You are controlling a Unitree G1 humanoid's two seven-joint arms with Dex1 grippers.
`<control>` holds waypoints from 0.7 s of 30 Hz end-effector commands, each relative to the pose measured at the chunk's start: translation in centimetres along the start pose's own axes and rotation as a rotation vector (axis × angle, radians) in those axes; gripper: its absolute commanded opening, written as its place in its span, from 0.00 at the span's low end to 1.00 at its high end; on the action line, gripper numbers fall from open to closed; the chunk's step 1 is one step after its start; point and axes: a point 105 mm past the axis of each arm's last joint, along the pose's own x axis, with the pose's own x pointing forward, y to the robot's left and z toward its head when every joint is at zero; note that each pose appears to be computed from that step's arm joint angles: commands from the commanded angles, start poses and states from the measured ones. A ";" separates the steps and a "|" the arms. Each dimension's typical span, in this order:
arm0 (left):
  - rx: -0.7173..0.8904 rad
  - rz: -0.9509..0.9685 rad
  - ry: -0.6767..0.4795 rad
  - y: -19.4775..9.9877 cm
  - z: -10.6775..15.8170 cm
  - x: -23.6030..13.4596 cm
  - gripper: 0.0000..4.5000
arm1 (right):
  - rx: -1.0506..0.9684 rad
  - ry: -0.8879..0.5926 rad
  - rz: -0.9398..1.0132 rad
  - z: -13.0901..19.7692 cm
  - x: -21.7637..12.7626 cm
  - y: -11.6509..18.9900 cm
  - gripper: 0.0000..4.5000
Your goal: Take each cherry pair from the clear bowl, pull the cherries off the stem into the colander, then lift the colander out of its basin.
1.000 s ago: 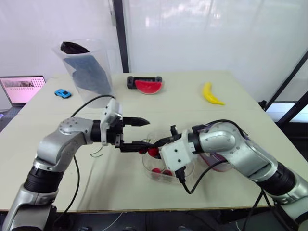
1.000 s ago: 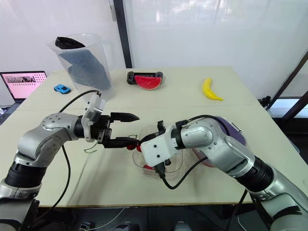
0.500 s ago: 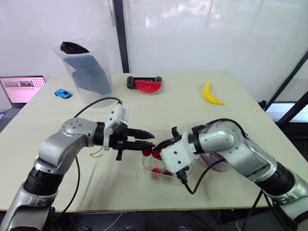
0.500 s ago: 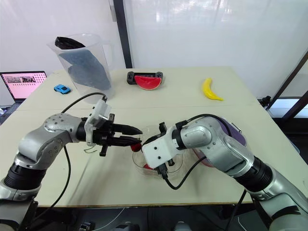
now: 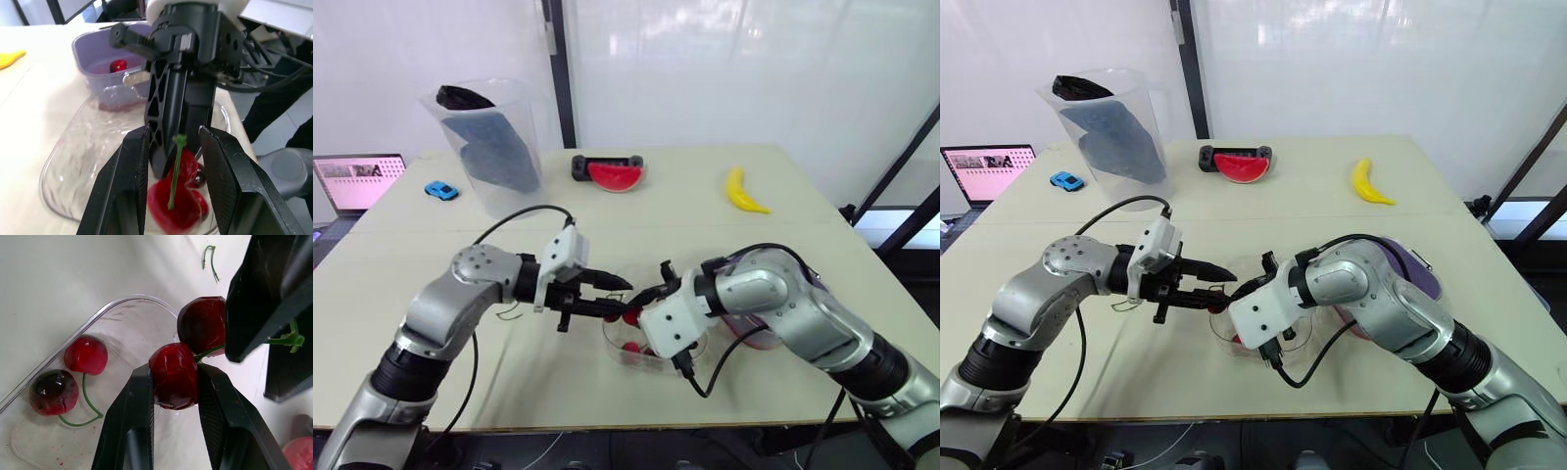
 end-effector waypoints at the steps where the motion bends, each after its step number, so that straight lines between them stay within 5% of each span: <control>1: 0.028 -0.010 -0.010 -0.2 0.8 0.1 0.19 | -0.023 -0.007 -0.034 0.5 -0.6 -0.6 0.25; 3: 0.028 -0.011 -0.007 -0.2 0.8 0.1 0.01 | -0.021 -0.006 -0.034 0.5 -0.6 -0.6 0.25; 11: 0.027 -0.009 -0.005 0.1 0.8 0.3 0.01 | 0.011 0.001 -0.039 0.1 -0.9 -0.9 0.25; 12: 0.026 -0.006 -0.009 0.1 0.9 0.3 0.00 | 0.027 -0.002 -0.034 0.1 -1.0 -0.8 0.41; 17: 0.033 0.026 -0.040 0.8 1.3 0.1 0.00 | 0.095 0.013 -0.022 -0.3 -2.0 -0.5 0.90; 21: 0.053 0.044 -0.069 1.7 2.0 0.1 0.00 | 0.243 -0.009 -0.053 -0.7 -3.3 -0.5 0.90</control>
